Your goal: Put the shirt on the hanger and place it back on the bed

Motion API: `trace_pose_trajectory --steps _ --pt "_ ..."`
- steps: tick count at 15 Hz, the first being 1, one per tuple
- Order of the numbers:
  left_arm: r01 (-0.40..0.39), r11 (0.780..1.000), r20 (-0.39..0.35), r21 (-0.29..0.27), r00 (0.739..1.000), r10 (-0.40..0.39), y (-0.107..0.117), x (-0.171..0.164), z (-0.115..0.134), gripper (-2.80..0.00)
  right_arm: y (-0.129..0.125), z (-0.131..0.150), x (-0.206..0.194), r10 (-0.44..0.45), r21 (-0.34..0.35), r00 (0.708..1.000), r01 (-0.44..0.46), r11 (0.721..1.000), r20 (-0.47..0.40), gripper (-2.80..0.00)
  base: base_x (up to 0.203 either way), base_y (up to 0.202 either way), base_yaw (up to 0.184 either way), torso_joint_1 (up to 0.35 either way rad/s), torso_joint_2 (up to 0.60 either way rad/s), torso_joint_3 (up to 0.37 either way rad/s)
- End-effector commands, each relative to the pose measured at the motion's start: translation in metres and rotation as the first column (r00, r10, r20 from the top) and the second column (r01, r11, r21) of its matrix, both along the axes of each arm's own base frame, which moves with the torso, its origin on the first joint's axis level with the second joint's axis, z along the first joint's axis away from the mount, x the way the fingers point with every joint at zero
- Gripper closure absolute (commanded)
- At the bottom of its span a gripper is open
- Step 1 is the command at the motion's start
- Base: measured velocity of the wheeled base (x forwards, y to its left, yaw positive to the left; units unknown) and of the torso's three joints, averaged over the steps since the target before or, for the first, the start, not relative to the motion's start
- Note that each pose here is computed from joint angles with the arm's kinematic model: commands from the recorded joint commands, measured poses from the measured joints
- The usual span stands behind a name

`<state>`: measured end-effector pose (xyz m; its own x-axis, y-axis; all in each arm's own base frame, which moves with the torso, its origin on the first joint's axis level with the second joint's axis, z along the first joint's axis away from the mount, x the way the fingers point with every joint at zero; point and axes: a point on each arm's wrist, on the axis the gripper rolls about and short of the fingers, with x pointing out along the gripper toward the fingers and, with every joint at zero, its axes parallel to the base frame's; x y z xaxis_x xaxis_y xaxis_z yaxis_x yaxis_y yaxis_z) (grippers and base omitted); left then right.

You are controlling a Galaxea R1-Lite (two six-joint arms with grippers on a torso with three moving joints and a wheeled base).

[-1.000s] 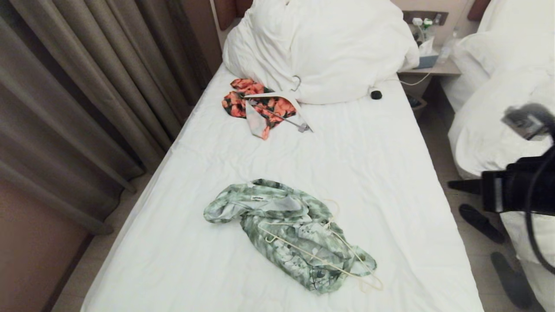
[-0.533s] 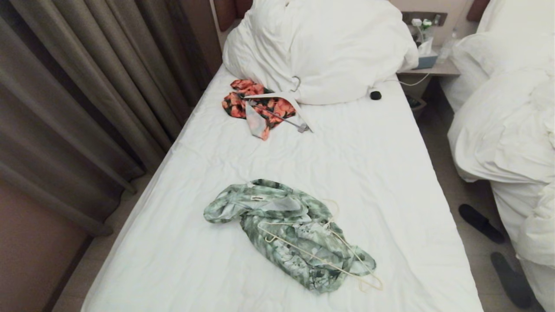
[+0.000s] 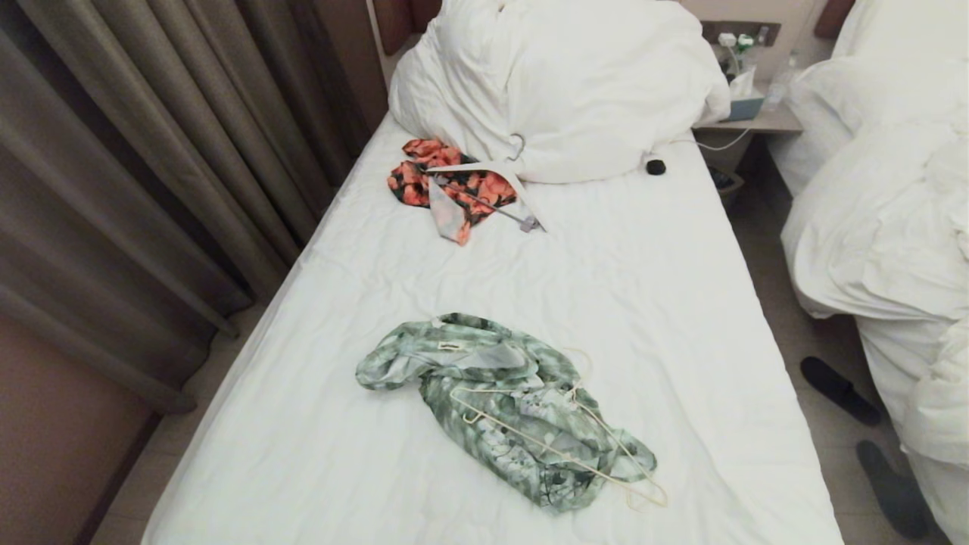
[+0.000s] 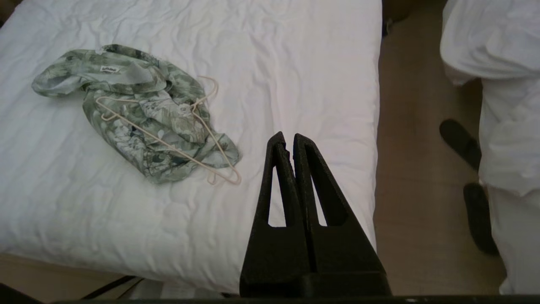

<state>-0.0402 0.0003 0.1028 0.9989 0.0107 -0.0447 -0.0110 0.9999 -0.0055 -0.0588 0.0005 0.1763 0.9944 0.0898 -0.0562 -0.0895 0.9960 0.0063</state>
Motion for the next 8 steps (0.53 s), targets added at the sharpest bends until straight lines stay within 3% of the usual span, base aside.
trace_pose_trajectory --steps 1,4,8 --pt "0.000 1.000 -0.027 0.014 1.000 0.001 0.000 0.006 -0.012 0.00 0.001 -0.025 -0.005 0.007 -0.011 0.999 -0.006 1.000 0.050 0.00 0.000 0.000 0.000 0.000 0.00 0.000" --pt "0.012 0.999 -0.024 0.049 1.000 -0.011 0.000 0.012 -0.024 0.00 0.001 -0.063 0.012 0.007 -0.038 1.000 -0.007 0.999 0.013 0.00 0.000 0.000 0.000 0.000 0.00 0.000" --pt "0.061 0.995 -0.039 0.077 0.998 -0.058 -0.001 0.013 -0.027 0.00 0.001 -0.093 0.031 -0.005 -0.074 0.999 0.008 0.997 0.044 0.00 0.000 0.000 0.000 0.000 0.00 0.000"
